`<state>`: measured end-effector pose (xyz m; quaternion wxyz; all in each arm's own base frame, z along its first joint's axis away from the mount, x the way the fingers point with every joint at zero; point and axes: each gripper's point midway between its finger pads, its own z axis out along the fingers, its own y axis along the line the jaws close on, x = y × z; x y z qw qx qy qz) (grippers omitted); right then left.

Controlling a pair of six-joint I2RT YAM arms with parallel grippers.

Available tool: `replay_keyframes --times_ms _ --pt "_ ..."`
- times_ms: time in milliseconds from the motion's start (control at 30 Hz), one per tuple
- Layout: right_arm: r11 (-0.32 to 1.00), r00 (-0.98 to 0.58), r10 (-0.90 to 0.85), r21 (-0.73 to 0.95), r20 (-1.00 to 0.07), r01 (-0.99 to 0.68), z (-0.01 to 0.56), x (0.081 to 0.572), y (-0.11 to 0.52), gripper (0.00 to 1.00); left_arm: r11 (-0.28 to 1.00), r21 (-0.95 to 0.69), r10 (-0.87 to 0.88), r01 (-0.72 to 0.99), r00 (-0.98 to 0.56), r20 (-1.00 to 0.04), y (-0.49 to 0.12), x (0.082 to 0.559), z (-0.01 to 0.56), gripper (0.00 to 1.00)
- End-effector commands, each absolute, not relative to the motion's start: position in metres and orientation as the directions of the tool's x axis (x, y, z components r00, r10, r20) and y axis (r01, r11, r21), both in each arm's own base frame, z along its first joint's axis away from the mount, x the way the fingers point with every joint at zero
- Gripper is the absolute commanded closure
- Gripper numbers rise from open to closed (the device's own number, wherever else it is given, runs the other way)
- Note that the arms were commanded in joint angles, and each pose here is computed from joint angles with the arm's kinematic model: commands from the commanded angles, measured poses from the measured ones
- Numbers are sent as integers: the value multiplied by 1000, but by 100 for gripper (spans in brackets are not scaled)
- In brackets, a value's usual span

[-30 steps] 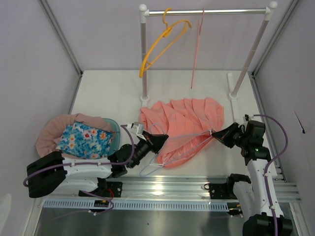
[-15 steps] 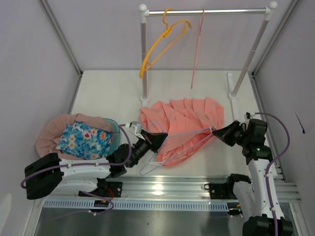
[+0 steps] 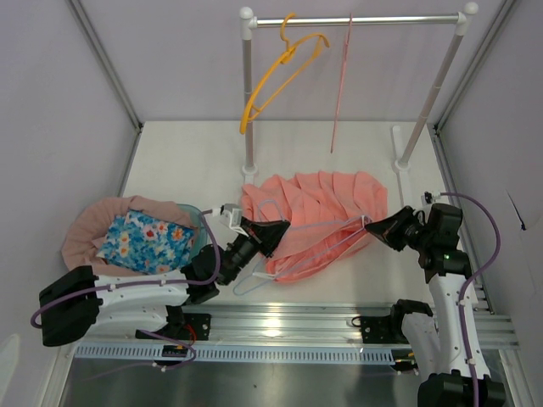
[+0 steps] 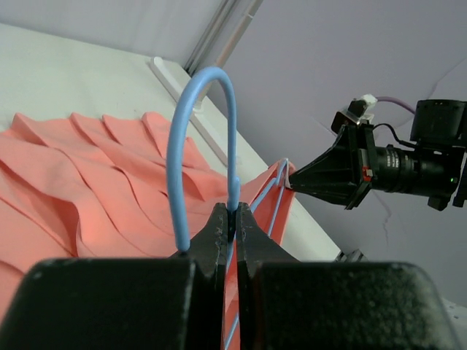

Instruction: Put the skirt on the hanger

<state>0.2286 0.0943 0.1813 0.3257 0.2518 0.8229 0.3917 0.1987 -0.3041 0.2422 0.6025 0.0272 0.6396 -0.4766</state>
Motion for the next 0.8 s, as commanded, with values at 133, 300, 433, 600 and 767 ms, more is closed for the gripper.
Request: replay_keyframes --times_ms 133,300,433,600,767 --pt "515 -654 669 855 -354 64 219 231 104 100 452 -589 -663 670 -190 -724 -312 203 320 100" --pt "490 -665 663 871 -344 38 228 225 110 100 460 -585 -649 668 -198 -735 -326 209 318 100" --pt "476 -672 658 879 -340 20 232 222 113 100 446 -585 -647 678 -208 -734 -339 211 322 100" --pt "477 -667 654 879 -357 -2 243 224 113 100 428 -587 -645 688 -223 -731 -351 213 327 100" --pt "456 -679 646 890 -349 -24 247 223 119 100 427 -585 -639 690 -227 -735 -360 216 333 100"
